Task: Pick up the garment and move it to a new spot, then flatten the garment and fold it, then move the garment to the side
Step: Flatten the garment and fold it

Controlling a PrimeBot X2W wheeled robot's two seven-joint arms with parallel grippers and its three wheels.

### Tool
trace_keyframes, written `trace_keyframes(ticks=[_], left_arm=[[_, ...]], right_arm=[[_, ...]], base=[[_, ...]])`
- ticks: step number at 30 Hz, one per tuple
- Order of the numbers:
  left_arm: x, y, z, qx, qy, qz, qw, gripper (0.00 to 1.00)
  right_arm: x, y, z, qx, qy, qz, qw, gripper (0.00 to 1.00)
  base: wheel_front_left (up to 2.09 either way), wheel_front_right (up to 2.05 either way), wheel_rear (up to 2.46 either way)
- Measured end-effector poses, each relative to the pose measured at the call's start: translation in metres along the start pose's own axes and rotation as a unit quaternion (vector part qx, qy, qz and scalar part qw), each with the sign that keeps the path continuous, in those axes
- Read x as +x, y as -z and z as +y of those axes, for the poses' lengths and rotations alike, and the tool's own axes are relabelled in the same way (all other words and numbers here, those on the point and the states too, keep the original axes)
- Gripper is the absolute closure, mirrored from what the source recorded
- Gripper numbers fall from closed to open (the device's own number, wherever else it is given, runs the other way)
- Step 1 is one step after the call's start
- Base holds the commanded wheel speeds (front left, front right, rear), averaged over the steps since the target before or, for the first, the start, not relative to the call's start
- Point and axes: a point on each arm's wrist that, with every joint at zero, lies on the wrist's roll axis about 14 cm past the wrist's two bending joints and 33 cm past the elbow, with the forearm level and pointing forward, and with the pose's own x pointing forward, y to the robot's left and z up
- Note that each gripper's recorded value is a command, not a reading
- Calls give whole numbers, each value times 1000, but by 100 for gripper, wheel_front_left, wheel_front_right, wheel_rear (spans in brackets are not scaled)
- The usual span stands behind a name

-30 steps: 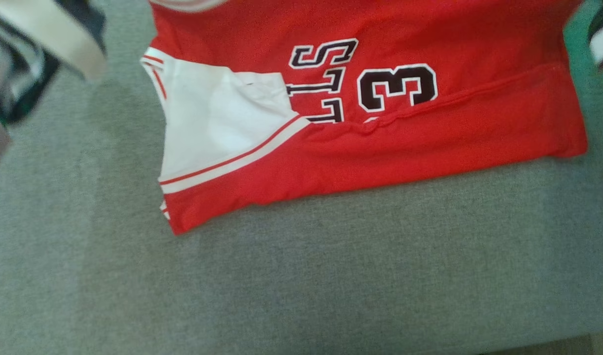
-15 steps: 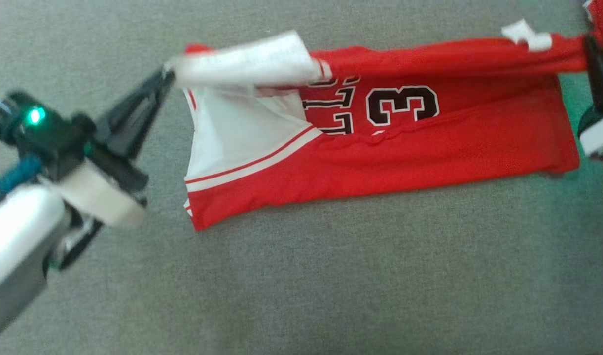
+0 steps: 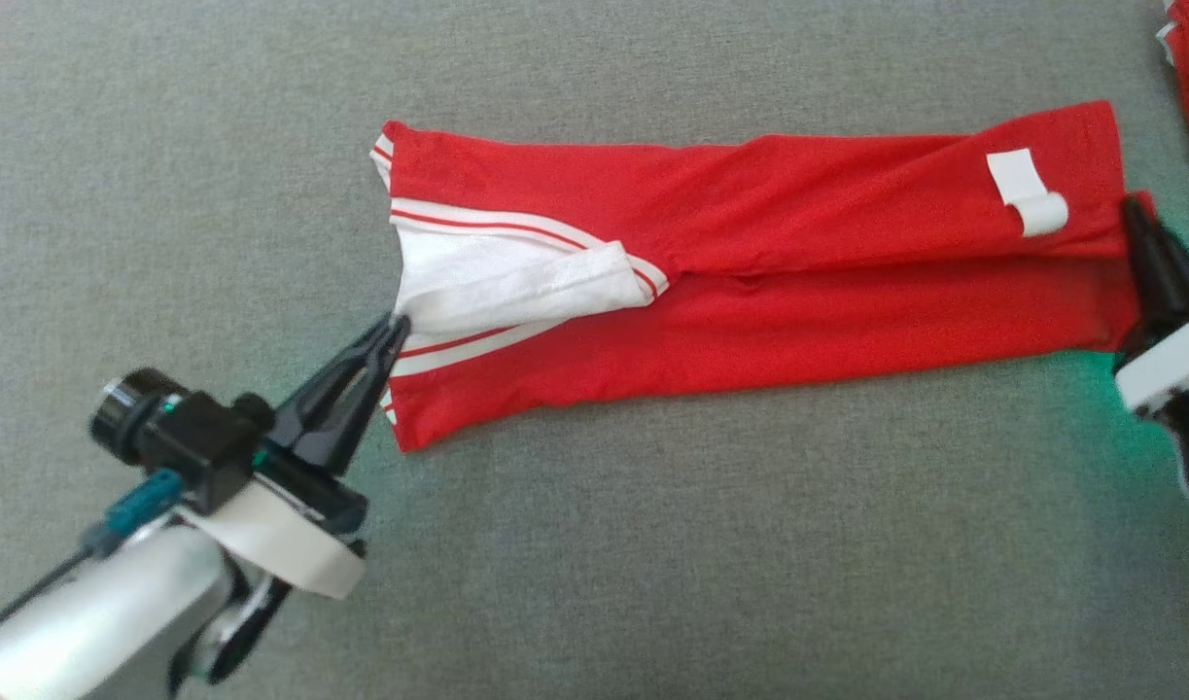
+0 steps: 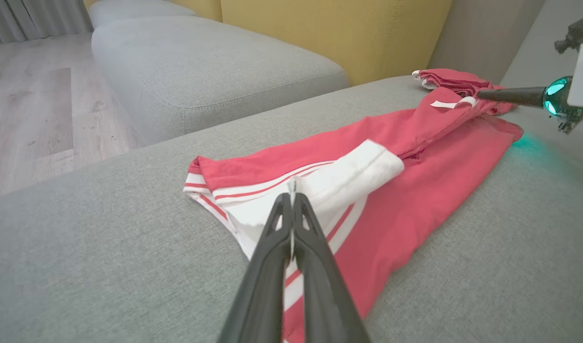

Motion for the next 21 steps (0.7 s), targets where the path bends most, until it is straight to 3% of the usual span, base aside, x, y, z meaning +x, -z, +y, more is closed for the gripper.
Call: trace_keyframes(ticks=[1,2,3,4,5,9,14,21], left_arm=[[2,2,-2,-6,-2,-1,1000,100],[4,4,-3,-11,-6,-2,1000,97],[5,5,-3,-17,-14,-4,1000,61],[7,6,-2,-25,-24,-6,999,15],[8,7,0,-31,-39,-8,999,0],[13,-20,9,-78,-132,-80,985,0],[-9,-28,13,-78,-214,-126,965,0],[-42,-38,10,-73,-279,-170,942,0]], right_arm=[[-1,5,0,3,2,2,1000,76],[-2,9,-1,5,5,3,1000,37],[-3,12,-2,5,10,1,1000,0],[-5,14,-4,3,14,-3,1000,0],[-6,15,-4,3,18,-10,1000,0],[-17,9,-4,11,34,-72,997,0],[-26,18,5,40,43,-99,993,0],[-21,19,2,32,61,-100,993,0]], base=[[0,0,0],[0,0,0],[0,0,0],[0,0,0],[0,0,0],[0,0,0],[0,0,0],[0,0,0]])
